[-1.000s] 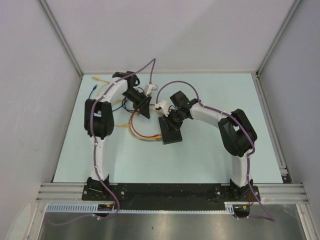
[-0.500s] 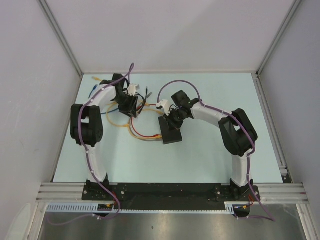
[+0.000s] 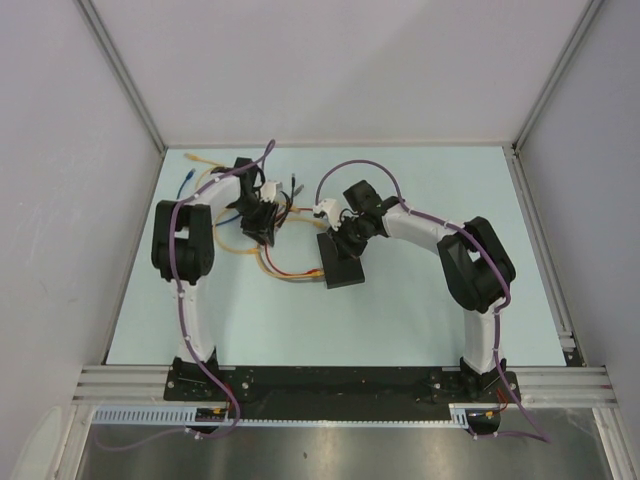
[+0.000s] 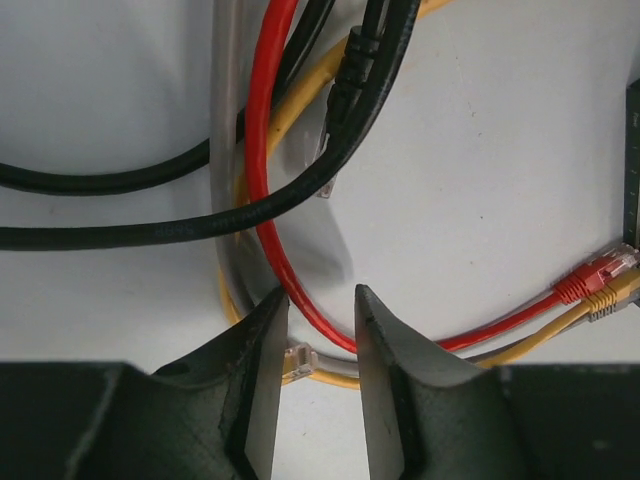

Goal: Pull the plug from the switch port

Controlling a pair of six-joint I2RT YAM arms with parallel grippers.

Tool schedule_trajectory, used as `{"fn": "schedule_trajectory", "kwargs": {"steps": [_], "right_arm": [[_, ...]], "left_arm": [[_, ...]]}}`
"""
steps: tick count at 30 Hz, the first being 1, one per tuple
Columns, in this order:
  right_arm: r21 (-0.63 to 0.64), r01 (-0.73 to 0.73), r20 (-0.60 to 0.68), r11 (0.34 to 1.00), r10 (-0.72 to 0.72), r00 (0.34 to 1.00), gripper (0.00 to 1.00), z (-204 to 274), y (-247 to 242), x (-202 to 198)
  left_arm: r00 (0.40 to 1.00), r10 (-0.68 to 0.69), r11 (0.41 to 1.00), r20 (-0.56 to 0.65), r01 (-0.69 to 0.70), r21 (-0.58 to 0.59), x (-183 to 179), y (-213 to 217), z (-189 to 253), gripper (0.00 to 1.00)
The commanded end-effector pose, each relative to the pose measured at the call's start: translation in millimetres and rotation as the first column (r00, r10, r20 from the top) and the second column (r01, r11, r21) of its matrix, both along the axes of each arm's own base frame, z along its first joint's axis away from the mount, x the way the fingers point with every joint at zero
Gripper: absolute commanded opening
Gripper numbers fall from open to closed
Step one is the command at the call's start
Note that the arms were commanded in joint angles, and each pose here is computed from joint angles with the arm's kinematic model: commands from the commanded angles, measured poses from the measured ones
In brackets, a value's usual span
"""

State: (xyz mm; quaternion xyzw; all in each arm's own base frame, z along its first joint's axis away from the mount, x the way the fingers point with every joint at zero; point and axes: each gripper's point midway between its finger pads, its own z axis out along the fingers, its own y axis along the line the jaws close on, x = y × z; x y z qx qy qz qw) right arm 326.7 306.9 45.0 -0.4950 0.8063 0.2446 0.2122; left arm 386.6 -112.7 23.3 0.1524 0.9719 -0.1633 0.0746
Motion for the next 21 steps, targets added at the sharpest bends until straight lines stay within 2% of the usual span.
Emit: {"fn": "schedule_trajectory", "kwargs": {"steps": [1, 4, 6, 8, 12, 14, 18, 21], "right_arm": [[-0.109, 0.04, -0.006, 0.993, -0.04, 0.999, 0.0, -31, -23, 2], [-0.11, 0.044, -0.003, 0.993, -0.045, 0.999, 0.0, -33, -23, 4], [-0.105, 0.049, 0.003, 0.993, -0.049, 0.999, 0.0, -33, -21, 7], [-0.105, 0.049, -0.006, 0.993, -0.05, 0.999, 0.0, -37, -20, 8], [-0.099, 0.055, -0.005, 0.994, -0.055, 0.998, 0.0, -36, -18, 17], [-0.101, 0.066, -0.01, 0.993, -0.067, 0.998, 0.0, -37, -23, 21], [-0.1, 0.085, -0.012, 0.991, -0.086, 0.996, 0.0, -37, -31, 27], [-0.094, 0.102, 0.0, 0.99, -0.102, 0.995, 0.0, -35, -33, 32]], "left_arm": [[1.0, -0.013, 1.0, -0.003, 0.013, -0.007, 2, -15, 1, 0.34], [1.0, -0.024, 0.999, 0.013, 0.024, 0.021, 3, -13, 4, 0.24], [0.999, -0.024, 0.998, 0.021, 0.023, 0.06, 4, -6, 4, 0.23], [0.999, -0.049, 0.997, 0.016, 0.048, 0.064, 1, -5, 4, 0.16], [0.992, -0.107, 0.992, 0.069, 0.111, -0.055, 4, -23, 33, 0.02], [0.981, -0.143, 0.987, 0.131, 0.15, -0.052, 8, -22, 57, 0.0], [0.94, -0.199, 0.98, 0.279, 0.189, 0.062, 31, 0, 109, 0.0], [0.924, -0.188, 0.974, 0.334, 0.132, 0.183, 48, 33, 132, 0.0]]}}
